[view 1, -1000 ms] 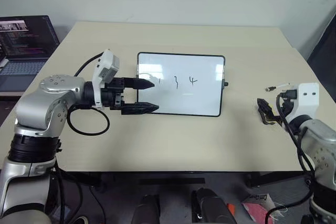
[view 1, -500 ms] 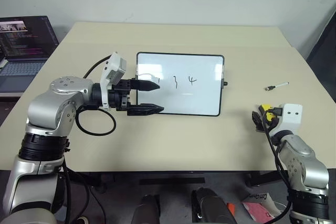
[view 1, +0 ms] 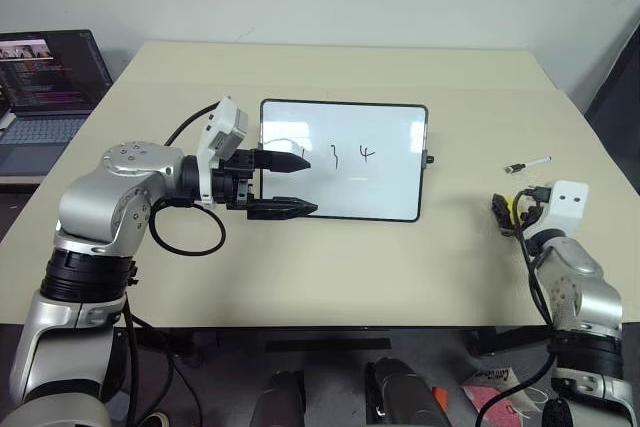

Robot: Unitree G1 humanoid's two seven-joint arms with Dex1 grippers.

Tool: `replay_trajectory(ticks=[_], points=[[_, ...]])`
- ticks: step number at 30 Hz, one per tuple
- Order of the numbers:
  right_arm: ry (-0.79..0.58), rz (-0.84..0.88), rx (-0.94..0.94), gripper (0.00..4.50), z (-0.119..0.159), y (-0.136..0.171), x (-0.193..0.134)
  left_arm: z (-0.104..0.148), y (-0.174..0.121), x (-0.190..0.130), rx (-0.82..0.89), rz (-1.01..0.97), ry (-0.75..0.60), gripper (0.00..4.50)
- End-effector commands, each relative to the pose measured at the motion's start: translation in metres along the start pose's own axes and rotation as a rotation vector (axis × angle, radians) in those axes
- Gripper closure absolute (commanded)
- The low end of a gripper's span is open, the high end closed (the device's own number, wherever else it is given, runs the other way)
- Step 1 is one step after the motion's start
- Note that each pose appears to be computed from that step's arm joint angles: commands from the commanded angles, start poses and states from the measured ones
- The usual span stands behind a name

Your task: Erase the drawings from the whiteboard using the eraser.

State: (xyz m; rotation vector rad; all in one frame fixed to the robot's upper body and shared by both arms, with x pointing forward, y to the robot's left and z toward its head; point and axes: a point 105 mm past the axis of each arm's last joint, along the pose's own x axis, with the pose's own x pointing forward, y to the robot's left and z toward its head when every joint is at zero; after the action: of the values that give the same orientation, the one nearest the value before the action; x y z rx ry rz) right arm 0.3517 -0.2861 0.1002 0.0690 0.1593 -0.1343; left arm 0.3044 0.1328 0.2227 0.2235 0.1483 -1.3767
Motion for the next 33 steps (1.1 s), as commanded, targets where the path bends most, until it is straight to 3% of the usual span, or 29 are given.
replay_trajectory(ticks=[1,14,33], points=[[-0.028,0.03,0.002,0.04,0.016,0.001,-0.004,0.014,-0.005,-0.001,0.058,-0.009,-0.005,0.0],[0.07,0.058,-0.006,0.04,0.001,0.001,-0.015,0.015,-0.005,-0.002,0.056,-0.001,-0.001,0.0],[0.081,0.074,-0.004,0.04,0.002,-0.002,-0.015,0.016,-0.005,-0.003,0.059,0.001,0.002,0.0]])
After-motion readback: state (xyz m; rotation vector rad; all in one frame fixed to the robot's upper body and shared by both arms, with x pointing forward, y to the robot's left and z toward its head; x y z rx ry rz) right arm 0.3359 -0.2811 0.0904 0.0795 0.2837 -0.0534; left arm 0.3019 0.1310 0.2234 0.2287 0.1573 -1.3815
